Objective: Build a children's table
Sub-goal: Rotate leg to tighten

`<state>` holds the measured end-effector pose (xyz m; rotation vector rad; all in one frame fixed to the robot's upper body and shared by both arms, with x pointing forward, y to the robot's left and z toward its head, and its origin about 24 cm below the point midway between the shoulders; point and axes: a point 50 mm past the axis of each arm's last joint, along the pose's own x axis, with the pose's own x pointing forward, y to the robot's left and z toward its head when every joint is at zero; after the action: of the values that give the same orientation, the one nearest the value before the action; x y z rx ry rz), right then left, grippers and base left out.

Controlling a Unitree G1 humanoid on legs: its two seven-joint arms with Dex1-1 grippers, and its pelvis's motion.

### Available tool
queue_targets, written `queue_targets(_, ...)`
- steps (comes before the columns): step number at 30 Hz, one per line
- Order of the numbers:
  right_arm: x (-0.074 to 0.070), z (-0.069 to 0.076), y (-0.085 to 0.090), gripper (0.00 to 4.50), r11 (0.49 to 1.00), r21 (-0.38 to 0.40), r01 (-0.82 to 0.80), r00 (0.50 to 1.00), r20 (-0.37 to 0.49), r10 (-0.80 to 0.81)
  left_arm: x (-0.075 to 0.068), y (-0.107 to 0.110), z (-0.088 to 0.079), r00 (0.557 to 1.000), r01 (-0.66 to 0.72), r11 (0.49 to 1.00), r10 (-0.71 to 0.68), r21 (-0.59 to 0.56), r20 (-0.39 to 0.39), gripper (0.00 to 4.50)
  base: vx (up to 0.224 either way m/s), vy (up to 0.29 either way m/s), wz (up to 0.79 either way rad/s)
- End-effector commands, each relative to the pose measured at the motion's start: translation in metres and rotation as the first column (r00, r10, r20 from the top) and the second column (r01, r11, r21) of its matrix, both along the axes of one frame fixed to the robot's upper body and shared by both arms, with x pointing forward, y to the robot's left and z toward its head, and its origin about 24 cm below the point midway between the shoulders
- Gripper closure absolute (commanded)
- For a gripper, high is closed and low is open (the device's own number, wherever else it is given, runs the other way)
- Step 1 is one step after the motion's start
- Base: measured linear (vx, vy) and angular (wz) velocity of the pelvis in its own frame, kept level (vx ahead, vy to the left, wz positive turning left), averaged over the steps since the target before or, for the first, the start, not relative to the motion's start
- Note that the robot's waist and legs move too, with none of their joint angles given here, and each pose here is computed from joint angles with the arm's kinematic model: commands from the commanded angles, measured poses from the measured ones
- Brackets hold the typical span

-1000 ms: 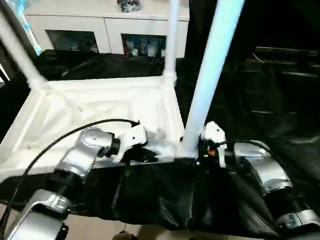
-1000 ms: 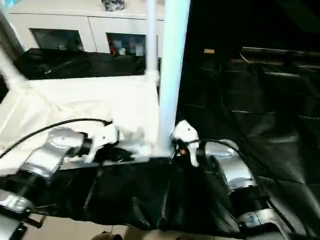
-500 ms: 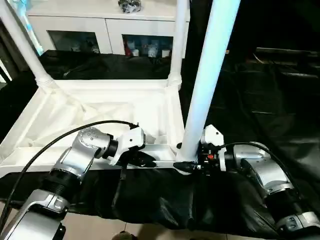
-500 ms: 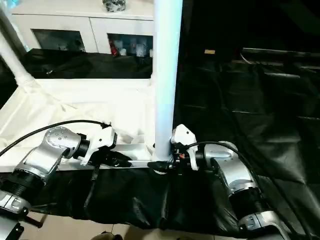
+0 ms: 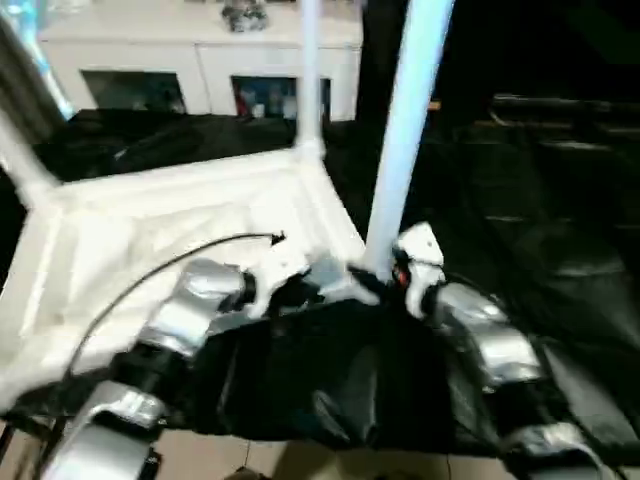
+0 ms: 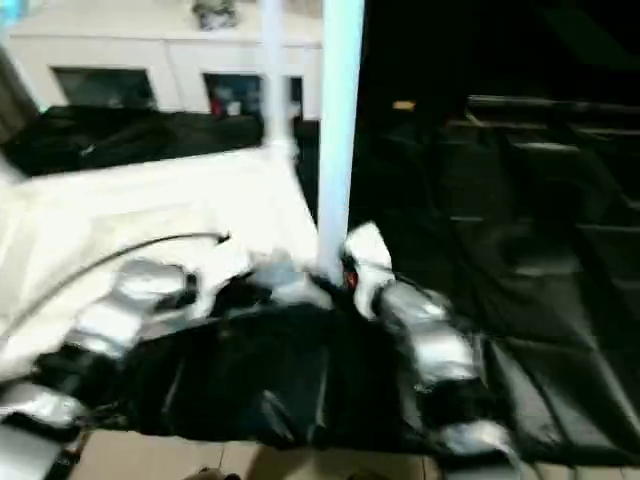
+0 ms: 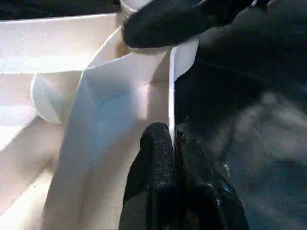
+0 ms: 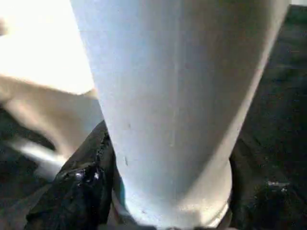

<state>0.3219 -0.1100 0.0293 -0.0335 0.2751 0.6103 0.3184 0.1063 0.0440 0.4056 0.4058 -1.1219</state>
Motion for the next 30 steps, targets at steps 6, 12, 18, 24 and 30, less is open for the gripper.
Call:
queue_targets(6,-0.008,-0.003,0.044,1.04,0.993,0.048,-0.104,0.994,-0.015,0.105,-0.001,-0.042,0.012,0.996,0.057,0.997,-0.052,-0.060,0.073,4.50,0.000,0.000,0.00)
queue_targets(12,-0.006,0.000,0.029,0.67,0.991,-0.020,-0.133,0.990,0.043,0.133,-0.005,-0.035,0.014,0.990,0.126,0.990,-0.121,-0.067,0.072,4.50,0.000,0.000,0.00)
queue_targets(18,-0.008,0.008,0.006,0.67,0.954,-0.060,-0.293,0.951,0.084,0.297,-0.008,-0.017,0.015,0.975,0.217,0.975,-0.214,-0.047,0.054,4.50,0.000,0.000,0.00)
queue_targets(24,-0.023,0.010,-0.007,0.67,0.841,-0.081,-0.535,0.843,0.018,0.537,-0.008,0.003,0.017,0.962,0.272,0.962,-0.272,-0.026,0.014,4.50,0.000,0.000,0.00)
queue_targets(30,-0.034,0.013,-0.017,0.83,0.722,-0.058,-0.689,0.724,-0.045,0.688,-0.010,0.019,0.018,0.949,0.314,0.949,-0.314,-0.007,-0.015,4.50,0.000,0.000,0.00)
